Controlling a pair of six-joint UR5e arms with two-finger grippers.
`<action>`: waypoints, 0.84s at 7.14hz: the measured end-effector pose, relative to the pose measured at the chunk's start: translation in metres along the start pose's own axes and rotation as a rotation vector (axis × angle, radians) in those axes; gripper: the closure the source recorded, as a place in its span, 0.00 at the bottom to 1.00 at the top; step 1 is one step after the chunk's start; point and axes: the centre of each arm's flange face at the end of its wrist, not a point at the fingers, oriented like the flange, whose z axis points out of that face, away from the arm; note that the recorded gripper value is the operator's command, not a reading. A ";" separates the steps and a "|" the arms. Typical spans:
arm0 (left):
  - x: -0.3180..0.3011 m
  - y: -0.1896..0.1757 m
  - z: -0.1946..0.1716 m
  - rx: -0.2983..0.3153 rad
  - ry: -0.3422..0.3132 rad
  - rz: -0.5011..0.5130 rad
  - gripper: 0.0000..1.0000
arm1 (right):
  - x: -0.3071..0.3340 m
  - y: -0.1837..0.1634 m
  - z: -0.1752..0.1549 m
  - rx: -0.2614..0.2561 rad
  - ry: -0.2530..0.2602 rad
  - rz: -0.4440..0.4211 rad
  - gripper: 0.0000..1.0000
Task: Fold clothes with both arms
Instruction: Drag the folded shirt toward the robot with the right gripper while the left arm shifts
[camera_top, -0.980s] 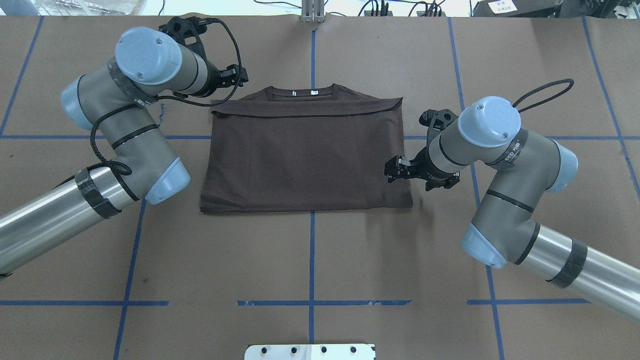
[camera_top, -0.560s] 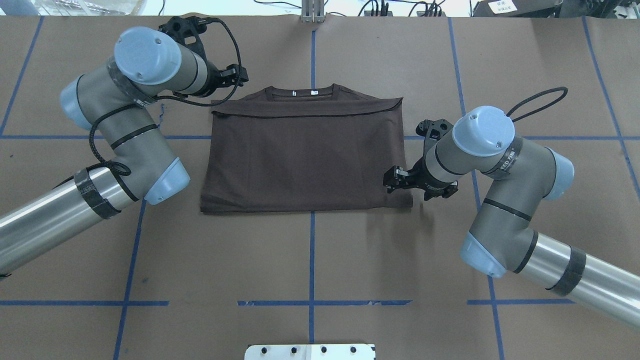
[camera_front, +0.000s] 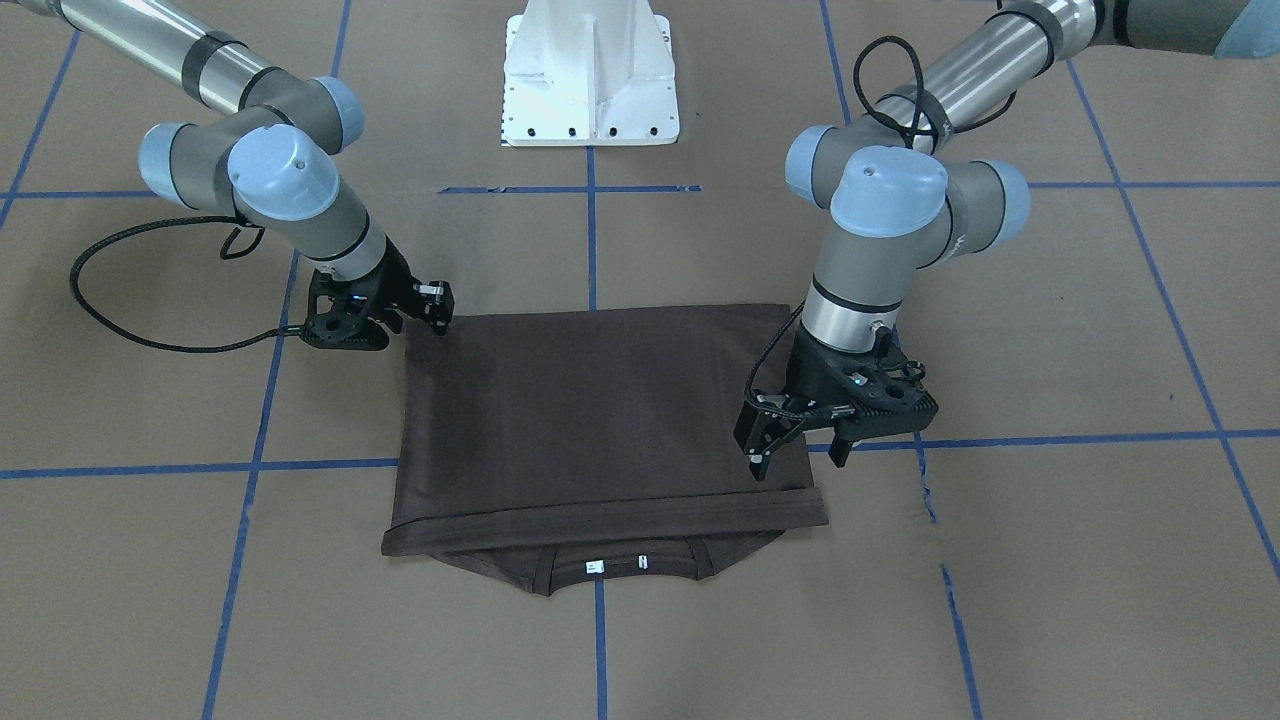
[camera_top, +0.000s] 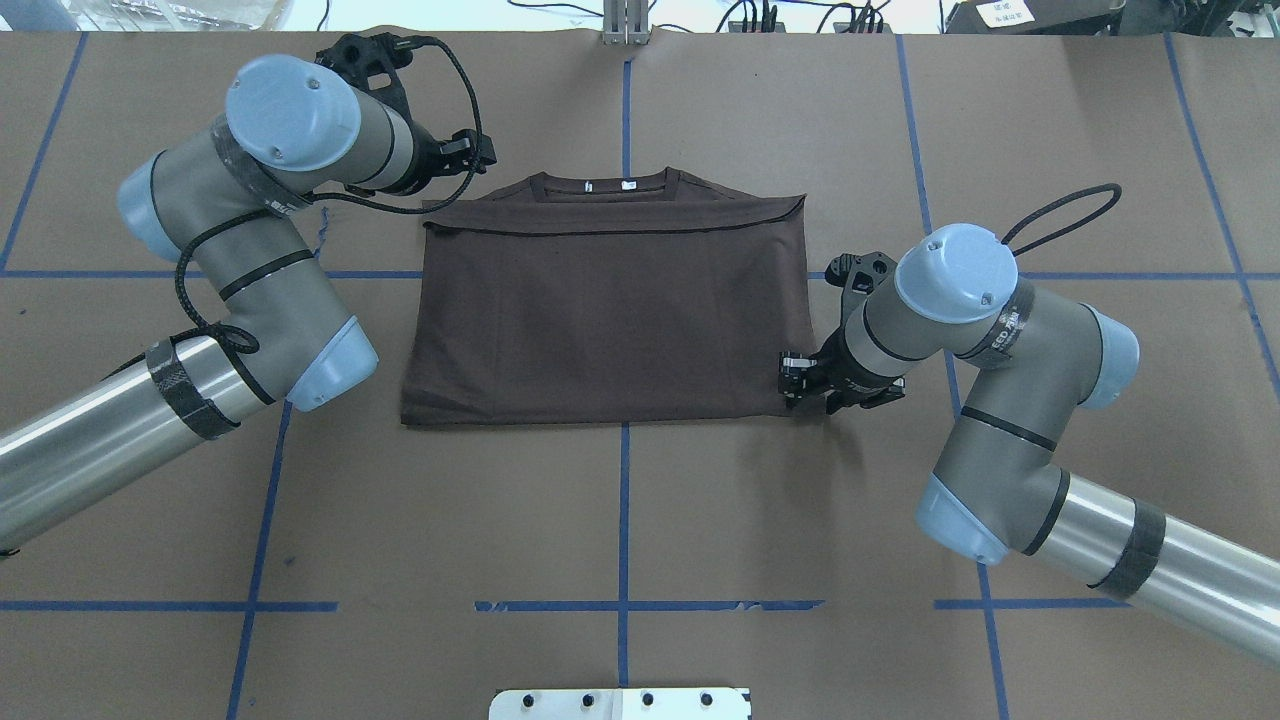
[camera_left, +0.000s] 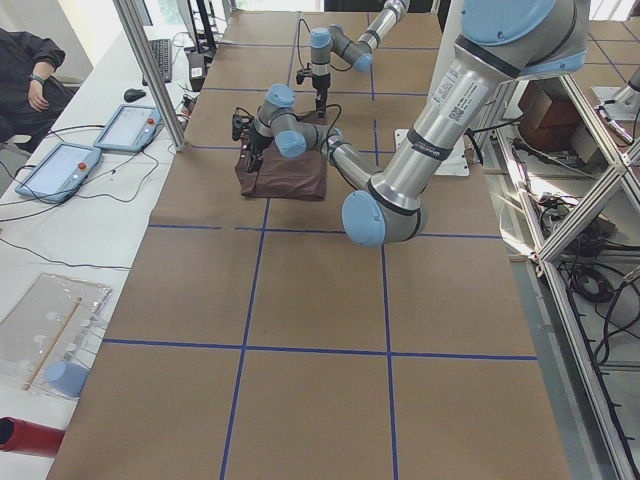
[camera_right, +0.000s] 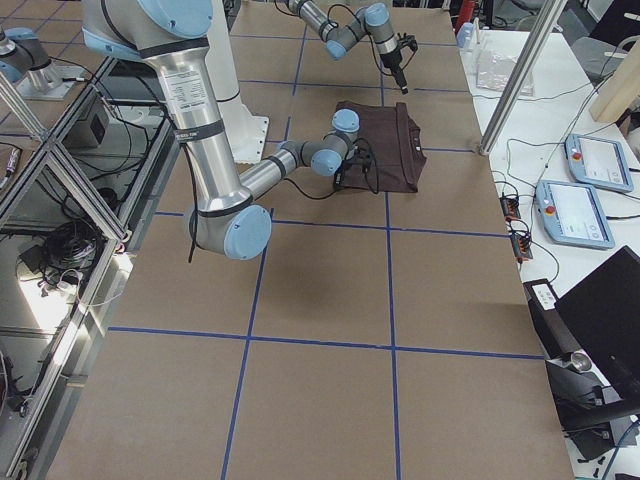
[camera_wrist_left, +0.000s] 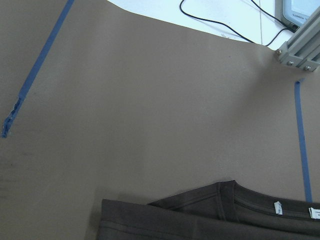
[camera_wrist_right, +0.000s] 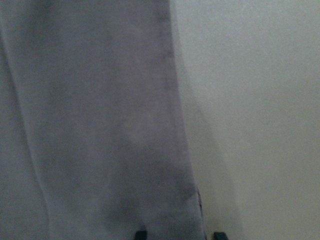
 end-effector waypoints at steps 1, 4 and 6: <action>-0.001 0.000 0.000 0.000 -0.001 0.000 0.00 | -0.001 0.000 -0.001 0.000 -0.001 -0.002 1.00; 0.001 0.001 -0.004 0.001 0.008 0.002 0.00 | 0.008 0.021 -0.022 -0.002 -0.032 -0.021 1.00; 0.002 0.002 -0.005 0.000 0.011 0.002 0.00 | 0.049 0.097 -0.043 -0.060 -0.032 -0.073 1.00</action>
